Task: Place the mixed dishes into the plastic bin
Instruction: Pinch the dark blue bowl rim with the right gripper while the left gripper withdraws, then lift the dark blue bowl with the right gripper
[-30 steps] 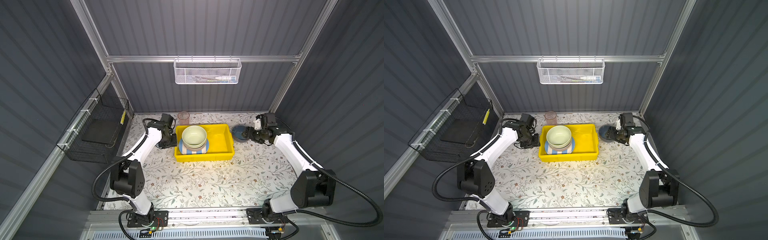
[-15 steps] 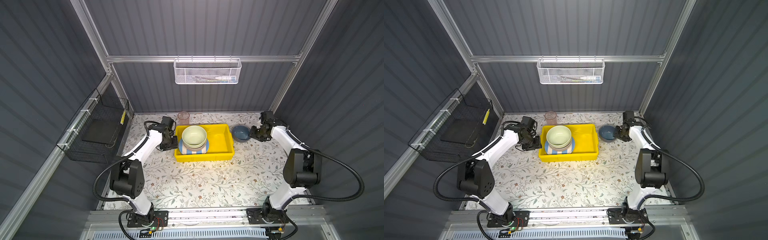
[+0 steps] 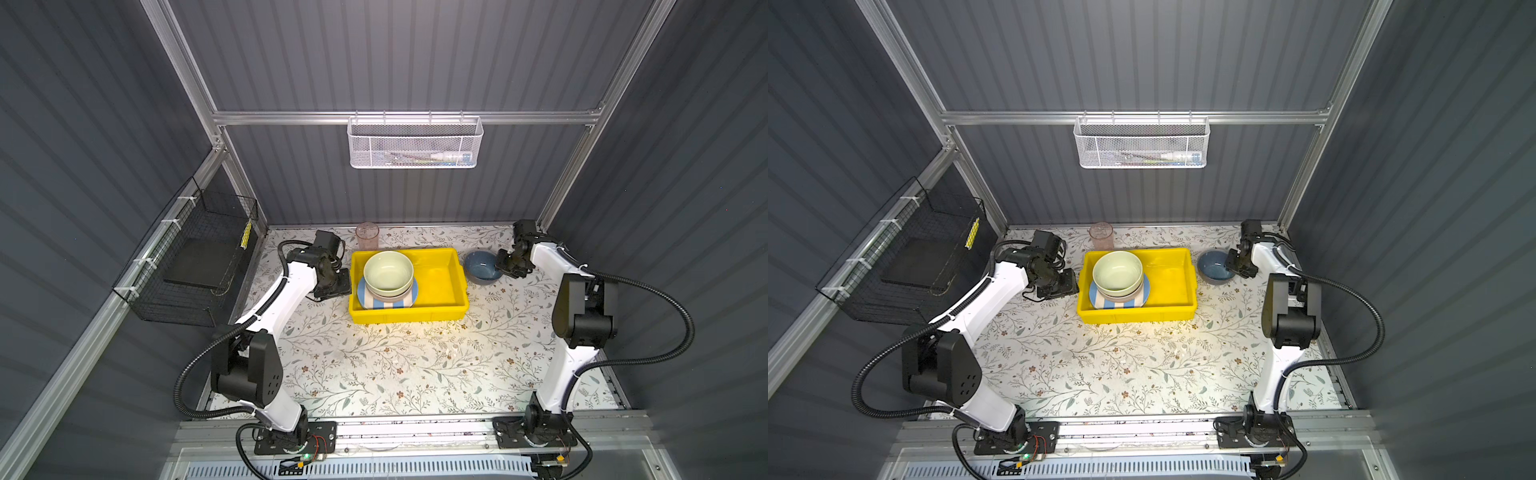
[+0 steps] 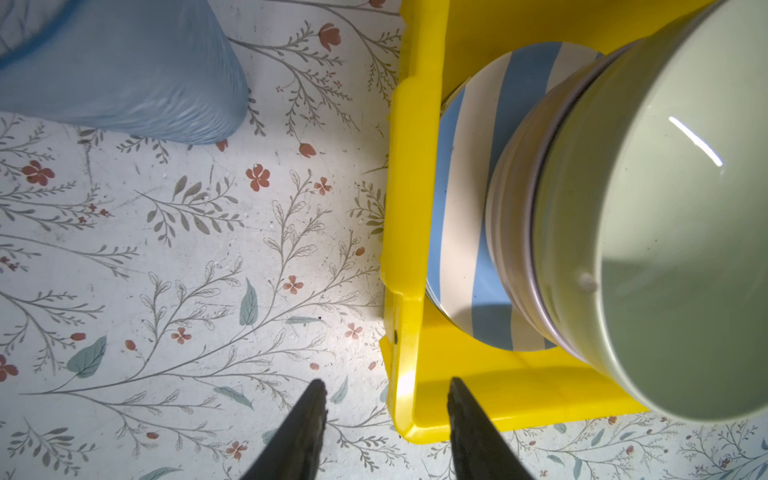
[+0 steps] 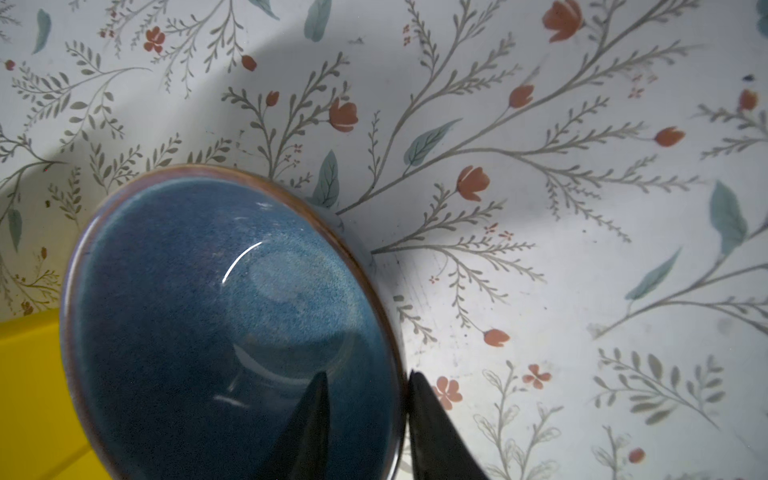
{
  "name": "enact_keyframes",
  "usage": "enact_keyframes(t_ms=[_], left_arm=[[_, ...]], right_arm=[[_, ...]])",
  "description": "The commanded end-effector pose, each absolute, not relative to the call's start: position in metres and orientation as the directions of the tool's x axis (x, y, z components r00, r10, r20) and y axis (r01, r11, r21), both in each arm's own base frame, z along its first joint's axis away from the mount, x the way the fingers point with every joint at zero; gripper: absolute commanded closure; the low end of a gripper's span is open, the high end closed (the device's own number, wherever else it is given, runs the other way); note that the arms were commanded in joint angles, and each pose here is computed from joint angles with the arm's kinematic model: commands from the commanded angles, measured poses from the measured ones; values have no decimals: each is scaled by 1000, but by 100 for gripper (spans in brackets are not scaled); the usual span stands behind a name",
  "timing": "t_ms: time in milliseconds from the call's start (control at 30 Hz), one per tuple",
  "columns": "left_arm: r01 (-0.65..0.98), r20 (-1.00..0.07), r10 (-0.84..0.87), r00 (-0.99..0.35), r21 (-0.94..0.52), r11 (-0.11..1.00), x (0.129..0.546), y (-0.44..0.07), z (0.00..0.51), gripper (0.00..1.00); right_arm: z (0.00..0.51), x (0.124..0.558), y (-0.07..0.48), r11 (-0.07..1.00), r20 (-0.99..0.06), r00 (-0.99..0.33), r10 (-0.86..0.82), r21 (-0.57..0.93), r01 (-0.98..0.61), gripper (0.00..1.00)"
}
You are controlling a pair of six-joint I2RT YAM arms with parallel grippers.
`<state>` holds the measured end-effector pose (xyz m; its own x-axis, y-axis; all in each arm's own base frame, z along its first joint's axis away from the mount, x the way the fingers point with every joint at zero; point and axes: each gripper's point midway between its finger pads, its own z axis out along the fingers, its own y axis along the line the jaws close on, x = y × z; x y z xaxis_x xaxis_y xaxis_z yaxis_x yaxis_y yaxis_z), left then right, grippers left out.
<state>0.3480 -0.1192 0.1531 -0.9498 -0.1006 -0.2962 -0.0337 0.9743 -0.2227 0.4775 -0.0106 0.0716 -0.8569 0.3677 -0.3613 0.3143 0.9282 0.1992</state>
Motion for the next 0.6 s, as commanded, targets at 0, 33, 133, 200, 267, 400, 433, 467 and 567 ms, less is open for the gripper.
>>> enact_keyframes(t_ms=[0,33,133,200,267,400,433,467,567], left_arm=[[-23,-284,-83,-955,-206,978,334,-111,157,49],[-24,-291,-83,-953,-202,979,333,-109,159,47],[-25,-318,-88,-944,-197,980,330,-104,166,40],[-28,-339,-93,-936,-193,981,328,-101,171,36],[-28,-353,-93,-931,-185,982,326,-97,176,32],[-33,-364,-93,-927,-169,985,321,-92,180,26],[-32,-369,-92,-925,-166,986,320,-91,181,24],[-34,-375,-94,-922,-164,986,319,-89,182,23],[-35,-390,-97,-915,-162,986,316,-86,186,20]], right_arm=[[72,482,-13,927,-359,-856,371,199,318,70],[69,482,-13,928,-355,-859,369,196,318,71],[65,482,-14,929,-348,-863,366,192,316,74],[63,482,-14,930,-344,-866,363,188,316,76],[61,481,-13,930,-340,-868,362,189,314,78],[63,480,-11,931,-336,-871,358,198,307,85],[64,479,-11,932,-337,-871,357,197,305,87],[67,479,-11,933,-340,-871,354,199,301,88],[78,477,-10,936,-352,-870,344,201,289,93]])
